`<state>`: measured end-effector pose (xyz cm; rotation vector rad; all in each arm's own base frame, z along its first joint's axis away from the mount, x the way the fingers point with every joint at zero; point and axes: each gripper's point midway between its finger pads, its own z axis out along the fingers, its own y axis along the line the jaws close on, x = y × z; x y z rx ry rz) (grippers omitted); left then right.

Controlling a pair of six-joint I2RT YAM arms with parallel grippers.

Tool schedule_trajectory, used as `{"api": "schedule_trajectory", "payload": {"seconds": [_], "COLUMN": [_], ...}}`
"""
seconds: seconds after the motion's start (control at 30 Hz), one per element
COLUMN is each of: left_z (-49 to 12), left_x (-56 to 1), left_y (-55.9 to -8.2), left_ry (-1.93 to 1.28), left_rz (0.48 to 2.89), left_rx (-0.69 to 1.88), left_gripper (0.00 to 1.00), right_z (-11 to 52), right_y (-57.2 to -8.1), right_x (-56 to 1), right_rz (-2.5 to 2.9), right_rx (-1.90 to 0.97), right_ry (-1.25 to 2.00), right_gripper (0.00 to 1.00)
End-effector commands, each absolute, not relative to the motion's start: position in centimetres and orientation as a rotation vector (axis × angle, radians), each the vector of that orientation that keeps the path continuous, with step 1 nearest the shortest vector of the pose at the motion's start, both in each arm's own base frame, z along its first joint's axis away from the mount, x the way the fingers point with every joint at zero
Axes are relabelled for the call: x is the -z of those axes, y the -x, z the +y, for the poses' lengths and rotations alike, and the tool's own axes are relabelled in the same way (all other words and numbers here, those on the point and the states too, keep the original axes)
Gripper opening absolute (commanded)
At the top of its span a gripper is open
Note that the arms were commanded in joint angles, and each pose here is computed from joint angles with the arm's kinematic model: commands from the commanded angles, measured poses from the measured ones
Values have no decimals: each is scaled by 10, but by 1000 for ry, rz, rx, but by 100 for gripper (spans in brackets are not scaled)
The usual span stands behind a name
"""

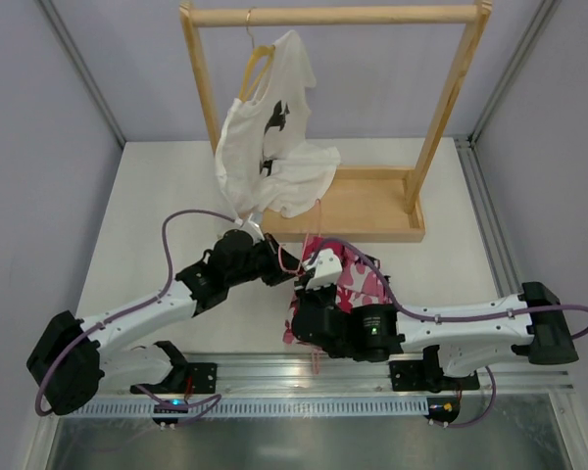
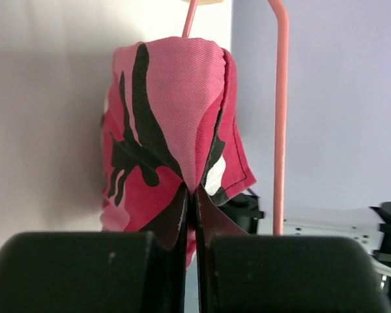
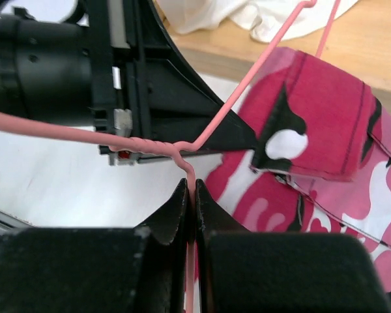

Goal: Place the trousers on the hanger
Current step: Hang the hanger with trousers onto the clothesline

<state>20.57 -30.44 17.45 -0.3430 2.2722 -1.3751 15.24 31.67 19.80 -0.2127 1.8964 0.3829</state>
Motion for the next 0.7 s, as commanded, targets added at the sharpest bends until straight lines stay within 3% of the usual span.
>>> {"api": "schedule_trajectory", "payload": {"seconds": [0.0, 0.17, 0.23, 0.43, 0.53, 0.67], "left_z": [-333, -362, -362, -377, -396, -407], "left_x": [-234, -306, -308, -370, -381, -395], "left_y": [-215, -221, -225, -234, -234, -230], "left_ry": [378, 387, 442, 498, 478, 383], "left_rz": [2148, 2069, 2116, 1954, 1919, 1908], "left_rx": [1546, 1607, 1531, 1598, 1703, 1739], "left_gripper": [0, 0, 0, 0, 17, 33], "right_z": [306, 275, 256, 223, 216, 206], "right_y": [-167, -181, -184, -196, -200, -203], "right_x": [-266, -320, -349, -405, -416, -429], "right_rz": [1785, 1724, 1681, 1595, 1571, 1542], "right_rx": [-437, -463, -514, -598, -615, -633], "right_ry": [83, 11, -46, -128, -158, -180], "right_gripper": [4, 4, 4, 4, 4, 4]}}
